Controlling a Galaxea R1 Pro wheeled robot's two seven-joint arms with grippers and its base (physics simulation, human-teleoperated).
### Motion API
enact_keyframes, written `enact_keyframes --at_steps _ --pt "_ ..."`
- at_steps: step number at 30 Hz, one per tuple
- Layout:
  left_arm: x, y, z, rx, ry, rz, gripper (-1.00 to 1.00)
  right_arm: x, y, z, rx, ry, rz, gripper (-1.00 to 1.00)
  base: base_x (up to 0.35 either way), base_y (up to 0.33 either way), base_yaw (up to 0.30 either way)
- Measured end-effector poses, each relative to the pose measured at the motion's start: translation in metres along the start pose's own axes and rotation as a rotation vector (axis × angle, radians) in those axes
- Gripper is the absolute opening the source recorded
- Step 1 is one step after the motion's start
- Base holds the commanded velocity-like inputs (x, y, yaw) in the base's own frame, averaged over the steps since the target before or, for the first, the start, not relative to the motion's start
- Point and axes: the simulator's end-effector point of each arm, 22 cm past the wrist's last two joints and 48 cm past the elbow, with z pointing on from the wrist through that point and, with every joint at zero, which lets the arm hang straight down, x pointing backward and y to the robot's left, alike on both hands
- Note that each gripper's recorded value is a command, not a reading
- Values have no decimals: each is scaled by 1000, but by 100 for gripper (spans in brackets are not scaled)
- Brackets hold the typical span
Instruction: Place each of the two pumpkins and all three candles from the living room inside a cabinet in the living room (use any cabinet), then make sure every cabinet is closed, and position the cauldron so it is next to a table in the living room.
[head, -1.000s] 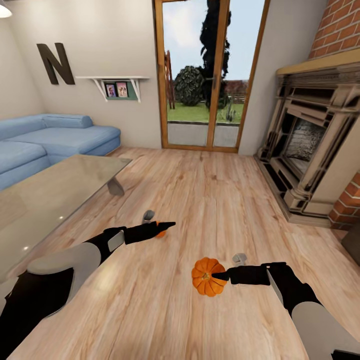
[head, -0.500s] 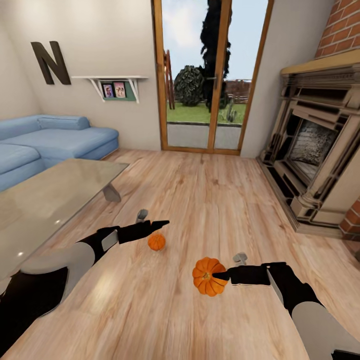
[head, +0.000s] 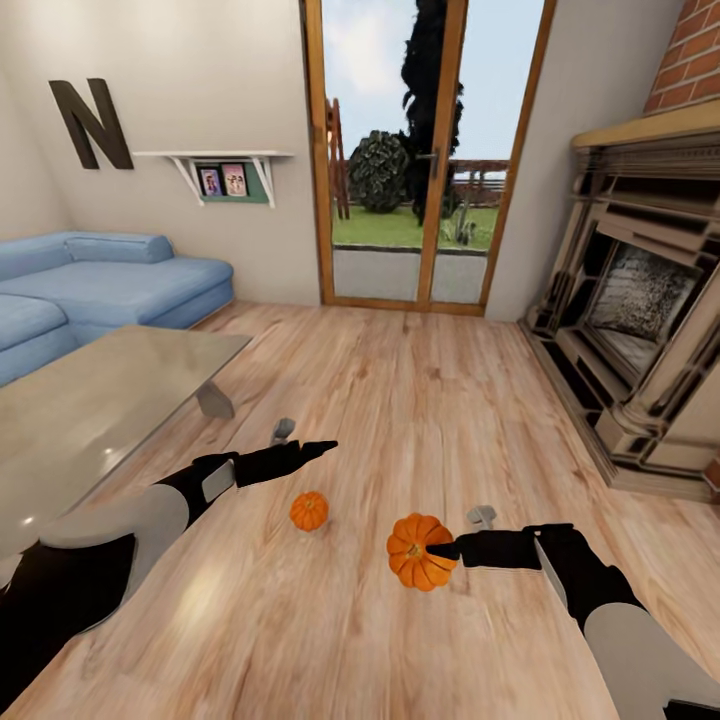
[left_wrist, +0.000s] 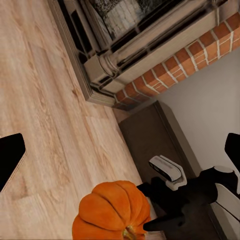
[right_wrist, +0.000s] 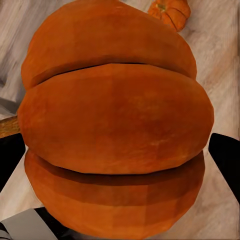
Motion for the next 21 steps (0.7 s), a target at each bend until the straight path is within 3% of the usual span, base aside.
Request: enact_keyframes --at_steps 21 --pt "-2 1 -1 -4 -1 3 100 0 -2 -1 4 1 0 -100 337 0 0"
